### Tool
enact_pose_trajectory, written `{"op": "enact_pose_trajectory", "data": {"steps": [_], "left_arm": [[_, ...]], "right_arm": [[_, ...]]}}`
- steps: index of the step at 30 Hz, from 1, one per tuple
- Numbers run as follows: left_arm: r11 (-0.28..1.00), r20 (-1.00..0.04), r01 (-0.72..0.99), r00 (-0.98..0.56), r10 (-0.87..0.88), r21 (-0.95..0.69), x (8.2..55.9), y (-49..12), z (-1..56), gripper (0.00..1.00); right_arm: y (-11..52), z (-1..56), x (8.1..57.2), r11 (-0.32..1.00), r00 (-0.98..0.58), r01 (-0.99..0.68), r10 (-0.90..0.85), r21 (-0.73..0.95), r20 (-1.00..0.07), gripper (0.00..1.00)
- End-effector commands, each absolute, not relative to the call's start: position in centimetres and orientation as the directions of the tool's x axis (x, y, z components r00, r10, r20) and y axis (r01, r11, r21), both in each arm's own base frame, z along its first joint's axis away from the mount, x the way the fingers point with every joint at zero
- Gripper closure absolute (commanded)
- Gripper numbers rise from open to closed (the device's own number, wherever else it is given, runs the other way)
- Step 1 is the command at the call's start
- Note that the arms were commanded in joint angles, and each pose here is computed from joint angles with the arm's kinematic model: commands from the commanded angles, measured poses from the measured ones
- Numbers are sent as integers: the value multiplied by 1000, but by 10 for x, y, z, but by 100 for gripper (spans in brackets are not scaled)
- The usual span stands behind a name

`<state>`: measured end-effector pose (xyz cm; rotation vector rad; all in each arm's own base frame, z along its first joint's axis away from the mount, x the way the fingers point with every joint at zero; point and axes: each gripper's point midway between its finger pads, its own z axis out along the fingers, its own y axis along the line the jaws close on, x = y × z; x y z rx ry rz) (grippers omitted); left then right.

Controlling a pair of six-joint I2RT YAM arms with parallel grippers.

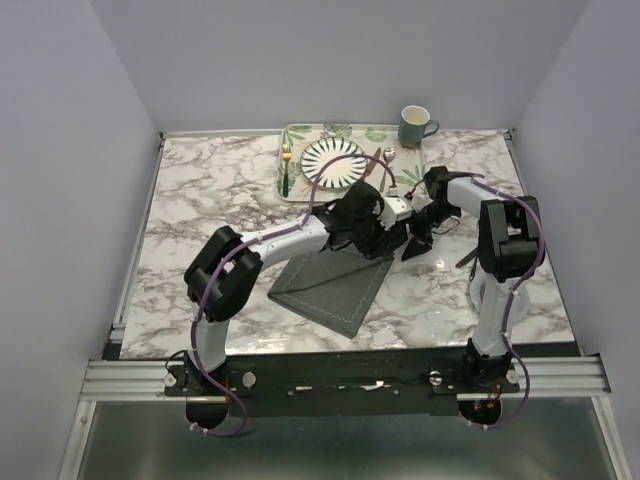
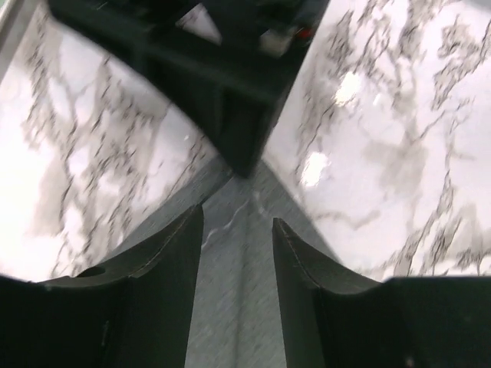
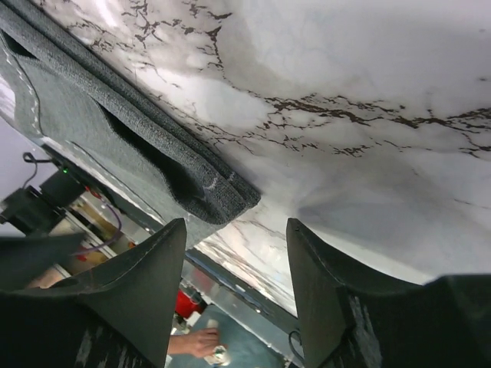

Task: Fold the napkin into a case and place the utensils inside
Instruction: Smooth out the upper triangle-folded napkin at the center of the board, then pick up the upper triangle-folded napkin from the center of the board.

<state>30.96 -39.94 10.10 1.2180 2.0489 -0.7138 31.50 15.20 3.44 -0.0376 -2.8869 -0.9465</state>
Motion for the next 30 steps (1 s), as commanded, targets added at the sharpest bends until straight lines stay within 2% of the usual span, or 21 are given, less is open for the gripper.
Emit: {"op": "enact_pose_trajectory", "data": {"steps": [1, 8, 21, 26, 30], "left_arm": [[473, -771, 879, -339, 539, -56, 308, -429, 93, 51], [467, -728, 884, -340, 595, -30, 285, -431, 61, 53], [480, -636, 877, -368, 679, 6, 273, -424, 9, 52], [470, -630, 883, -368, 684, -5, 269, -419, 6, 68], [475, -654, 878, -393, 647, -58, 270, -413, 15, 87]], "right_arm": [[151, 34, 317, 797, -991, 114, 49, 594, 125, 37], [152, 27, 317, 776, -984, 154, 65, 612, 165, 38], [154, 18, 314, 767, -980, 173, 69, 618, 189, 39], [154, 14, 314, 766, -980, 169, 66, 620, 186, 38], [155, 13, 316, 761, -981, 164, 60, 628, 184, 33]]}}
